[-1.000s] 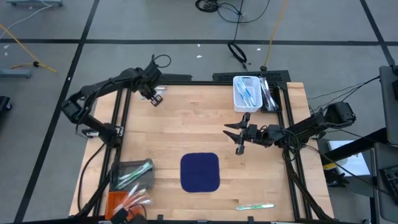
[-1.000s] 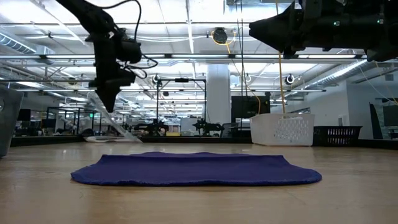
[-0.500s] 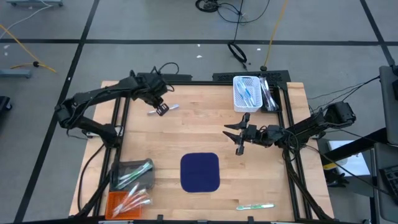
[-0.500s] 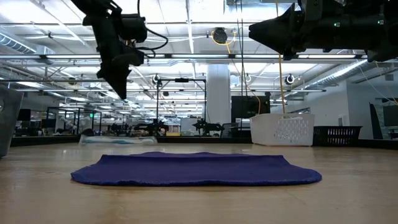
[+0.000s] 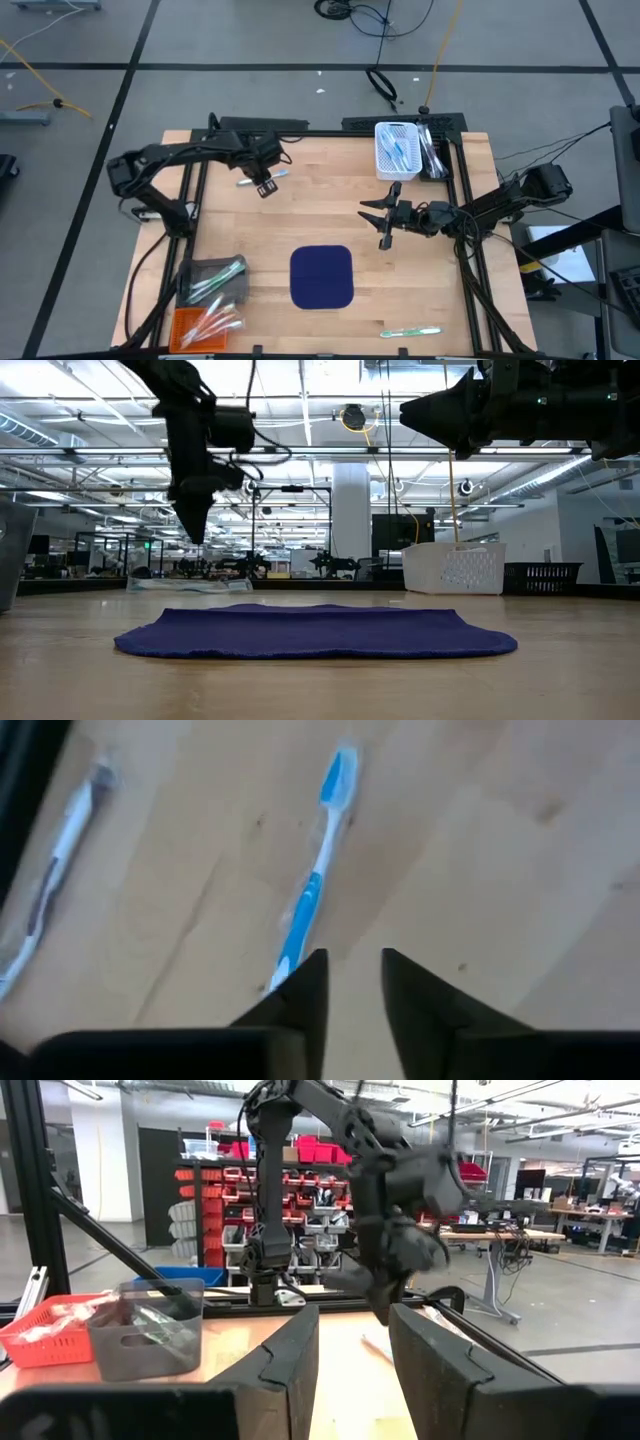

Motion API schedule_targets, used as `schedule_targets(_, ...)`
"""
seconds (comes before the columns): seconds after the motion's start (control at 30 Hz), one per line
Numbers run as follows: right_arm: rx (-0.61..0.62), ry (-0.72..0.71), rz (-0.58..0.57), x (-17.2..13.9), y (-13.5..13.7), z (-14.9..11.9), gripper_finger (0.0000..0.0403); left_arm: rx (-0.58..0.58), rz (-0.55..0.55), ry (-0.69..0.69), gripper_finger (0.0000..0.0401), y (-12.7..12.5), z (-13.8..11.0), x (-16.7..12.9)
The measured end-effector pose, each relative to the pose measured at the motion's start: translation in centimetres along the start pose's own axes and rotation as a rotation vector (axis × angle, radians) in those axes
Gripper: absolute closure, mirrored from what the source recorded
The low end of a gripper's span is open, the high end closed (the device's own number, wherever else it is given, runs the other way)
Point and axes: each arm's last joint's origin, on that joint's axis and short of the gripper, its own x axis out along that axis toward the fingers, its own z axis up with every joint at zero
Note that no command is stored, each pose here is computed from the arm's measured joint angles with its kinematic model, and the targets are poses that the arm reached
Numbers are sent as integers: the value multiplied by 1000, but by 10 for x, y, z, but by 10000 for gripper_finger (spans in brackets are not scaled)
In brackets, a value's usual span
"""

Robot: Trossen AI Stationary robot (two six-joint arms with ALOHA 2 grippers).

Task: Pick & Place Toothbrushes
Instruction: Put the blue toothbrush into the white bin

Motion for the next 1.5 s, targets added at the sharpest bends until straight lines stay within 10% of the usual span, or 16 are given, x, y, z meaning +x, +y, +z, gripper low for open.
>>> schedule_targets(0.43, -1, 5, 1, 0, 0, -1, 287, 47, 19, 219, 213, 1, 6, 62)
schedule_targets(1.1, 15, 19, 2, 0, 0, -2, 287, 68, 154, 222, 215, 15, 8, 70)
schedule_targets(1.5, 16, 19, 3, 0, 1, -2, 287, -11, 8, 222, 232, 30, 9, 81)
